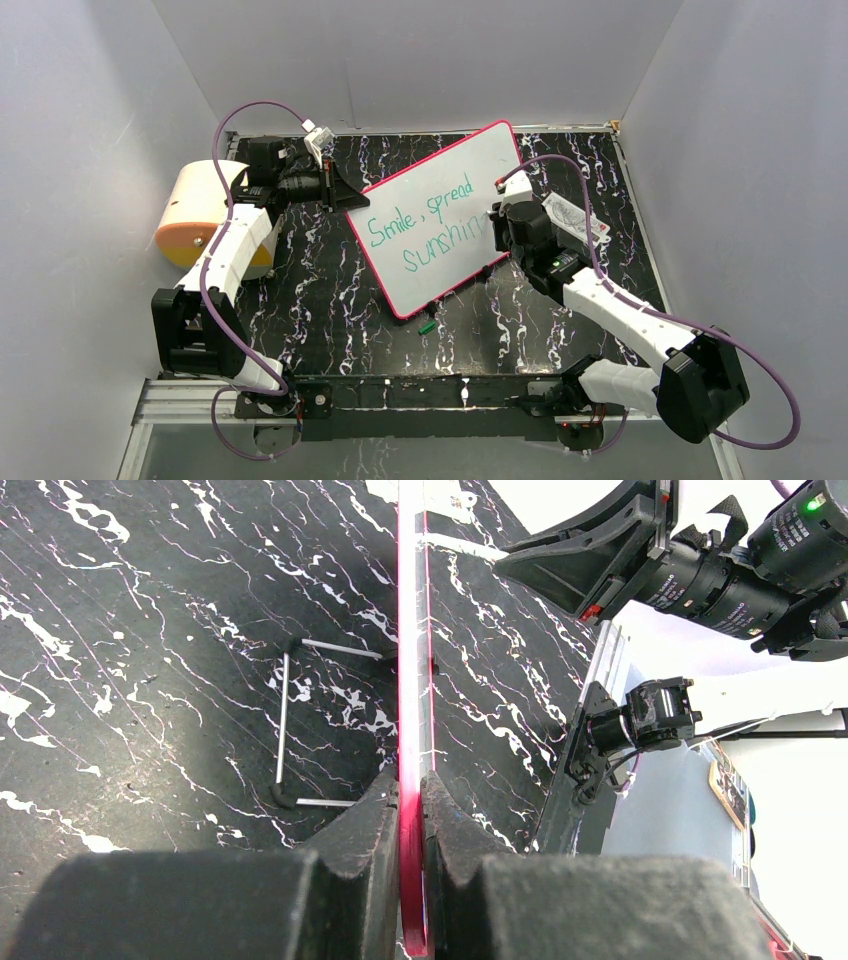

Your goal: Write a sentence on the whiteboard

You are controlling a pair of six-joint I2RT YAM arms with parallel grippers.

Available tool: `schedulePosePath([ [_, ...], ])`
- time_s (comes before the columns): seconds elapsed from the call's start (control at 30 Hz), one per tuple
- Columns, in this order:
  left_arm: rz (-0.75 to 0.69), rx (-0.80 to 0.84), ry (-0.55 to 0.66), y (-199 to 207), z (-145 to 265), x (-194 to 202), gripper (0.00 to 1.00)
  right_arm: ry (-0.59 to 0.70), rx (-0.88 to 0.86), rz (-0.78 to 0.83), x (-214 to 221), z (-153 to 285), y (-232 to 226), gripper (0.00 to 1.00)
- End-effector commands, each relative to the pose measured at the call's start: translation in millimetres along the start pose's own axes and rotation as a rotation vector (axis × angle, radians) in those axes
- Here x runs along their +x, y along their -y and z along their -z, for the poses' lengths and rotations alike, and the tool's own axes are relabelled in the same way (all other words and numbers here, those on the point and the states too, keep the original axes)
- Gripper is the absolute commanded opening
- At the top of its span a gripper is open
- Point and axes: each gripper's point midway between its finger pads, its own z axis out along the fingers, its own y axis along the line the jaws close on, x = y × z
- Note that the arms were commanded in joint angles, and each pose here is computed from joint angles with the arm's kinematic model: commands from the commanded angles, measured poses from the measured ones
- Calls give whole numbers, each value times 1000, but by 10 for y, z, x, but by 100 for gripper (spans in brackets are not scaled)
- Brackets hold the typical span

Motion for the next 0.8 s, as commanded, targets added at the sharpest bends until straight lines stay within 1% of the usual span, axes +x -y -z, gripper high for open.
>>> schedulePosePath([
  [0.0,48,-55,-69,-137,-58,273,0,91,-59,-18,-307,-5,-111,0],
  [0.5,49,-56,-70,-146,-62,274,0,64,-136,-16,-219,74,-225,0],
  [0.73,51,-53,-71,-144,-64,277,0,19,-139,-17,-86,87,-227,0],
  [0.77,50,-53,-71,-143,-64,274,0,-9,-133,-12,-6,92,-213,0],
])
